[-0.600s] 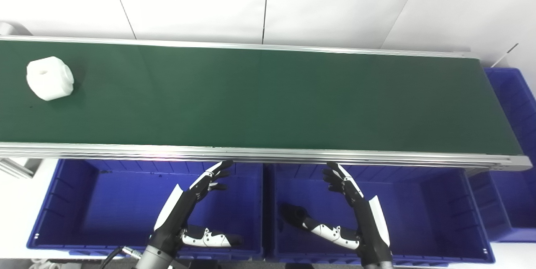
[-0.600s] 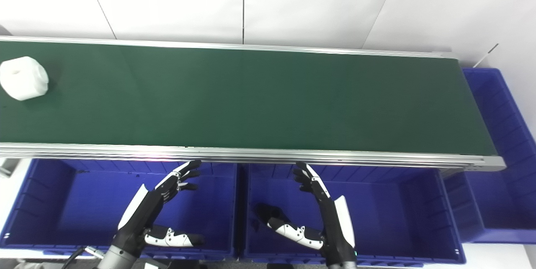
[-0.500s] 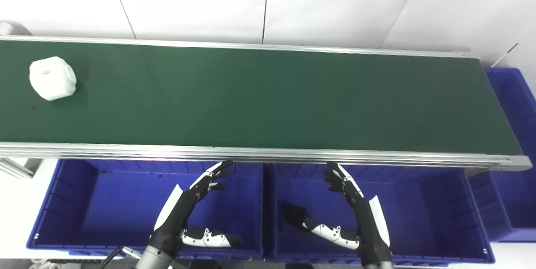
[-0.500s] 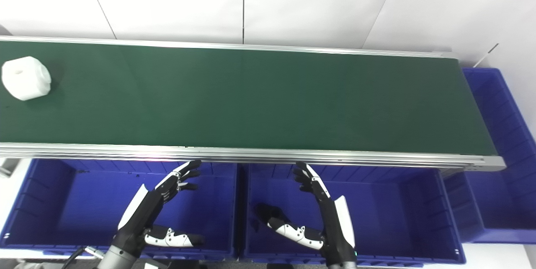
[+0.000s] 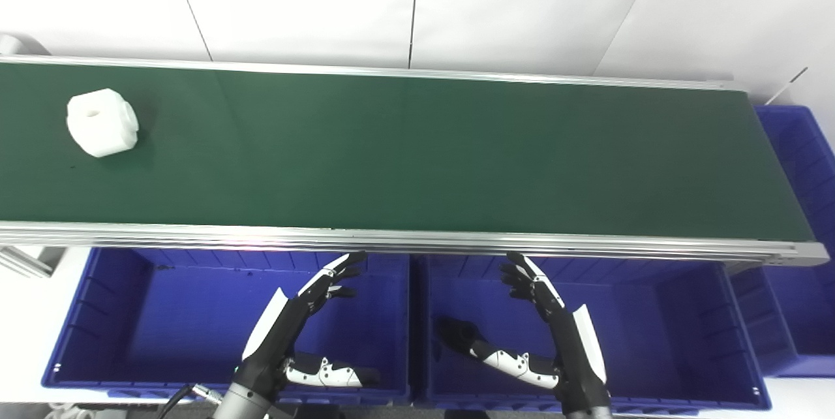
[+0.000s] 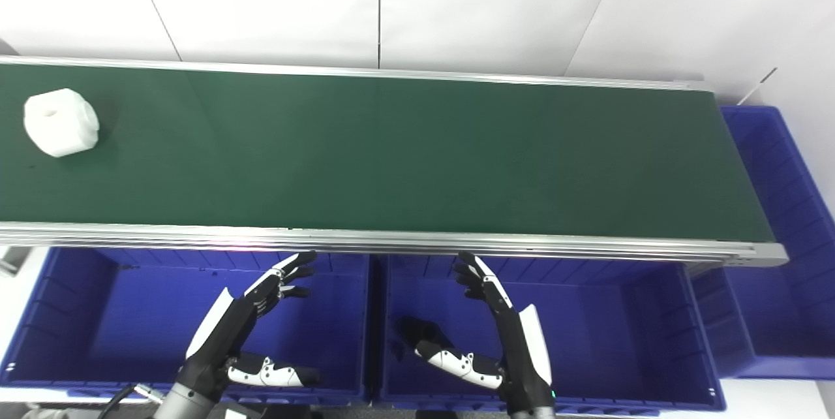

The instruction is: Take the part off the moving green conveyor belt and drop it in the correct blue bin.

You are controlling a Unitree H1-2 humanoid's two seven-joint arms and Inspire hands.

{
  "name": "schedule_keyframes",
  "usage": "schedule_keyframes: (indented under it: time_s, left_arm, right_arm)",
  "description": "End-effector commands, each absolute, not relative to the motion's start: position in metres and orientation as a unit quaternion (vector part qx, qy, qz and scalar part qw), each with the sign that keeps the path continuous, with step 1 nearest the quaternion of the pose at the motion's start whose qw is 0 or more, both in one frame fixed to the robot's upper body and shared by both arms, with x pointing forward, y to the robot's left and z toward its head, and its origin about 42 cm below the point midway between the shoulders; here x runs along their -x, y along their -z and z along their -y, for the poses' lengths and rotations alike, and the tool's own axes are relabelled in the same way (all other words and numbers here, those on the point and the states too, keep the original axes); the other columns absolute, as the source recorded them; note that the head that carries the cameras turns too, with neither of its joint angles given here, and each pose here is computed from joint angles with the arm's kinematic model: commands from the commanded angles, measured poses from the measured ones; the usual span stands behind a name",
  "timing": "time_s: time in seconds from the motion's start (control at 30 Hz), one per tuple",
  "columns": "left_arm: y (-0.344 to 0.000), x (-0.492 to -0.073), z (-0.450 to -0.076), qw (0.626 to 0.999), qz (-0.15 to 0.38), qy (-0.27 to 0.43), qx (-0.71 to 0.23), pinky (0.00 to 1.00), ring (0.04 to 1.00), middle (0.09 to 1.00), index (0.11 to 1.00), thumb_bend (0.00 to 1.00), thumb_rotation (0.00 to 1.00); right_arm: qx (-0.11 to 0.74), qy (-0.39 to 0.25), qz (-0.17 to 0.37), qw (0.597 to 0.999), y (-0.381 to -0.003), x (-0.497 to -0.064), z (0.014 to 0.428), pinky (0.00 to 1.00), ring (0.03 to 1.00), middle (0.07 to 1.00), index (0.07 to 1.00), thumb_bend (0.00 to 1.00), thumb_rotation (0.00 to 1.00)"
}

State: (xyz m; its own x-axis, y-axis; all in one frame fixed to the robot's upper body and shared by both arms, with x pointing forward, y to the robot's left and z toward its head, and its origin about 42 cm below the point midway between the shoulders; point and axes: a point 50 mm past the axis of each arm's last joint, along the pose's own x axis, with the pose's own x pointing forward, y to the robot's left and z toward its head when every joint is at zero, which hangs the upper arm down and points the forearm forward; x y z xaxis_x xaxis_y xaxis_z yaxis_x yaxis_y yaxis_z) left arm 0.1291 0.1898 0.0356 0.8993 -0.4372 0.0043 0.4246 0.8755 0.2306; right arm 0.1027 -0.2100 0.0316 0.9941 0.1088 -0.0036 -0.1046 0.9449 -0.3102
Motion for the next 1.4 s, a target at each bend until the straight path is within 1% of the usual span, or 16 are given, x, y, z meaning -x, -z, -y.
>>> schedule_keyframes:
  time_s: [0.0,0.13,0.27,0.43,0.6,0.77,0.9,1.07,1.17,1.23,1.37]
  left_arm:
    - [-0.045,-0.133,-0.192,0.968,0.059,0.220,-0.107,0.75,0.876,0.927,0.888,0.79,0.32]
    - [-0.045,-0.133,-0.191,0.968,0.061,0.217,-0.109,0.74,0.871,0.924,0.884,0.79,0.31]
    - [-0.046,-0.133,-0.190,0.969,0.062,0.216,-0.108,0.74,0.867,0.918,0.877,0.79,0.30]
    - [-0.045,-0.133,-0.191,0.968,0.061,0.219,-0.110,0.74,0.870,0.923,0.884,0.79,0.32]
    - [-0.044,-0.133,-0.190,0.967,0.062,0.219,-0.114,0.75,0.868,0.921,0.884,0.79,0.32]
    - [-0.040,-0.131,-0.181,0.968,0.061,0.217,-0.114,0.74,0.865,0.917,0.880,0.79,0.32]
    - [-0.034,-0.128,-0.171,0.966,0.059,0.224,-0.116,0.74,0.862,0.908,0.874,0.80,0.31]
    - [-0.031,-0.127,-0.165,0.963,0.060,0.230,-0.125,0.72,0.853,0.906,0.863,0.83,0.33]
    - [-0.031,-0.127,-0.164,0.964,0.060,0.229,-0.121,0.71,0.841,0.895,0.853,0.85,0.31]
    - [-0.031,-0.126,-0.163,0.963,0.063,0.229,-0.125,0.71,0.840,0.894,0.852,0.85,0.30]
    - [-0.031,-0.126,-0.163,0.963,0.067,0.228,-0.130,0.70,0.841,0.896,0.849,0.85,0.30]
  right_arm:
    - [0.142,-0.049,0.041,0.988,-0.039,-0.104,0.211,0.75,0.807,0.835,0.891,0.81,0.38]
    - [0.147,-0.048,0.042,0.987,-0.039,-0.104,0.211,0.75,0.805,0.835,0.890,0.81,0.39]
    - [0.144,-0.050,0.042,0.987,-0.039,-0.104,0.211,0.75,0.801,0.834,0.889,0.80,0.37]
    - [0.143,-0.049,0.042,0.988,-0.039,-0.104,0.211,0.75,0.801,0.832,0.889,0.80,0.37]
    - [0.139,-0.052,0.039,0.988,-0.039,-0.103,0.212,0.77,0.814,0.837,0.896,0.80,0.37]
    - [0.147,-0.050,0.032,0.987,-0.036,-0.101,0.219,0.76,0.812,0.836,0.896,0.80,0.37]
    - [0.150,-0.050,0.017,0.987,-0.030,-0.098,0.231,0.79,0.825,0.849,0.910,0.77,0.38]
    - [0.138,-0.050,0.002,0.989,-0.027,-0.096,0.237,0.82,0.841,0.861,0.924,0.77,0.39]
    - [0.141,-0.052,0.002,0.989,-0.027,-0.096,0.238,0.83,0.853,0.872,0.938,0.76,0.38]
    - [0.144,-0.052,0.003,0.988,-0.027,-0.095,0.239,0.84,0.855,0.870,0.939,0.75,0.37]
    - [0.143,-0.051,-0.001,0.988,-0.026,-0.094,0.239,0.84,0.855,0.865,0.934,0.75,0.37]
